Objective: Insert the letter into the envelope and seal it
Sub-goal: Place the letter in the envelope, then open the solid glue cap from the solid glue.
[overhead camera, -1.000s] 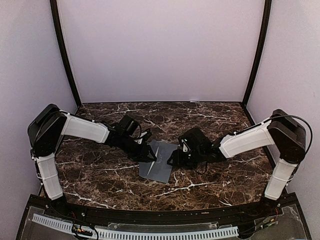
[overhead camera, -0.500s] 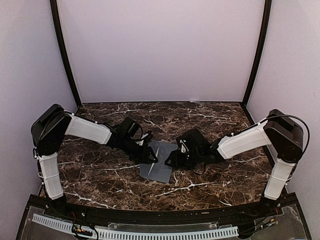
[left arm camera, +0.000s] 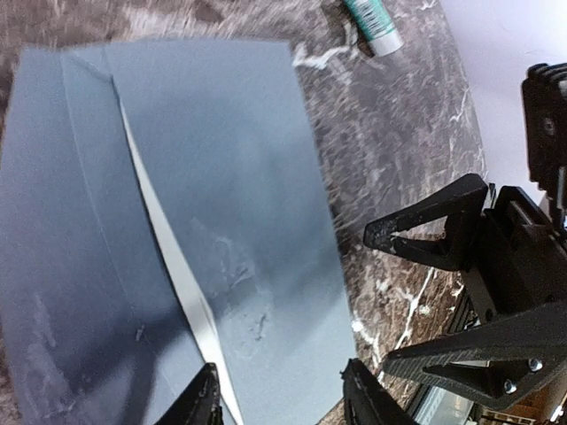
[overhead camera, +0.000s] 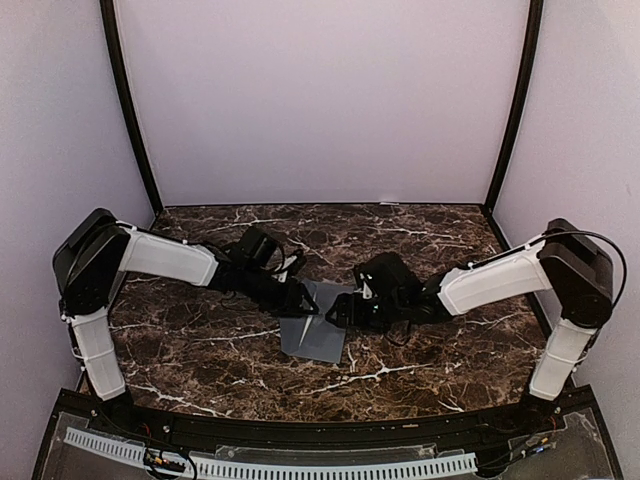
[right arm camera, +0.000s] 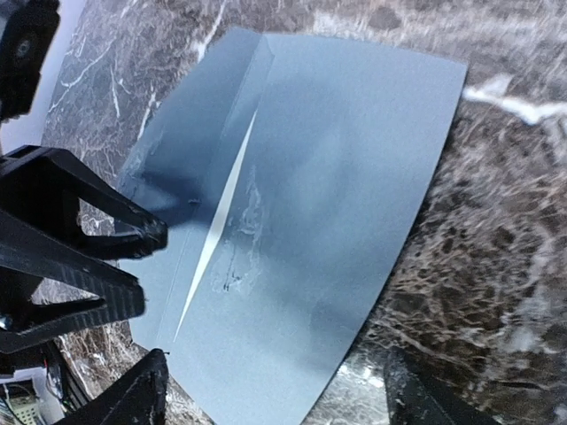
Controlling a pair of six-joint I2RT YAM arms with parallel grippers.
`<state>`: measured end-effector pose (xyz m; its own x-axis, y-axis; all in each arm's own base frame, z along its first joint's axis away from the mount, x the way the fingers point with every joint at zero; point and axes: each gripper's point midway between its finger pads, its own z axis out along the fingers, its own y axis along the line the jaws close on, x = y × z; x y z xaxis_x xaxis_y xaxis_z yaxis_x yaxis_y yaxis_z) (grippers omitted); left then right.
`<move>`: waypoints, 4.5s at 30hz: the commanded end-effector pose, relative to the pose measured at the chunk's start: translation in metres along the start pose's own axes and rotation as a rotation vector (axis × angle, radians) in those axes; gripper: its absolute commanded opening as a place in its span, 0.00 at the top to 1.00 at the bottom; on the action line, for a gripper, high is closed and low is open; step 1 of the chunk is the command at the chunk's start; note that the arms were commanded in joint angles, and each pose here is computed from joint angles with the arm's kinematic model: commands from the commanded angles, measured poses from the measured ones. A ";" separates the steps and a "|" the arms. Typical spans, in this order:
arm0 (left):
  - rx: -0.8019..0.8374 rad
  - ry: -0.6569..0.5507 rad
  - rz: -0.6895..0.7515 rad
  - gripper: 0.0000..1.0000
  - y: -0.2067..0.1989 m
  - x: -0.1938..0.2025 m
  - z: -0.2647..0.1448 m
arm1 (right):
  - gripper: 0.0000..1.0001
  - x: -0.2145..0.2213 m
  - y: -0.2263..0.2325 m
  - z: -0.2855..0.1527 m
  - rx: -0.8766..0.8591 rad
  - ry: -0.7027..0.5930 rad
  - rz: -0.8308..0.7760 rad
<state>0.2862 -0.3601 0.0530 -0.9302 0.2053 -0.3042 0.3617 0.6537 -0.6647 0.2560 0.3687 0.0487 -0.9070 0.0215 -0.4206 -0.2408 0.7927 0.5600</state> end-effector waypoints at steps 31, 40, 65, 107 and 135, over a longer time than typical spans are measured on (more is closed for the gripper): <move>-0.366 -0.419 -0.314 0.18 0.083 0.021 -0.157 | 0.01 -0.123 -0.047 -0.190 0.210 -0.549 -0.234; -0.307 -0.402 -0.346 0.19 0.083 0.024 -0.155 | 0.01 -0.116 -0.039 -0.173 0.096 -0.536 -0.175; -0.121 -0.293 -0.077 0.20 0.062 0.019 -0.116 | 0.03 -0.117 -0.051 -0.178 0.125 -0.584 -0.079; -0.026 -0.145 -0.115 0.98 0.032 0.026 -0.025 | 0.03 -0.104 -0.063 -0.157 0.123 -0.549 -0.052; -0.238 -0.050 0.035 0.78 0.103 -0.041 -0.073 | 0.06 -0.093 -0.077 -0.151 0.189 -0.499 -0.029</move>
<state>0.3530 -0.2530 0.0386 -0.9280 0.1546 -0.3389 0.3233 0.7859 -0.5271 0.3029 0.2131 0.1528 -0.6105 0.2574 -0.7490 -0.1760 0.8780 0.4451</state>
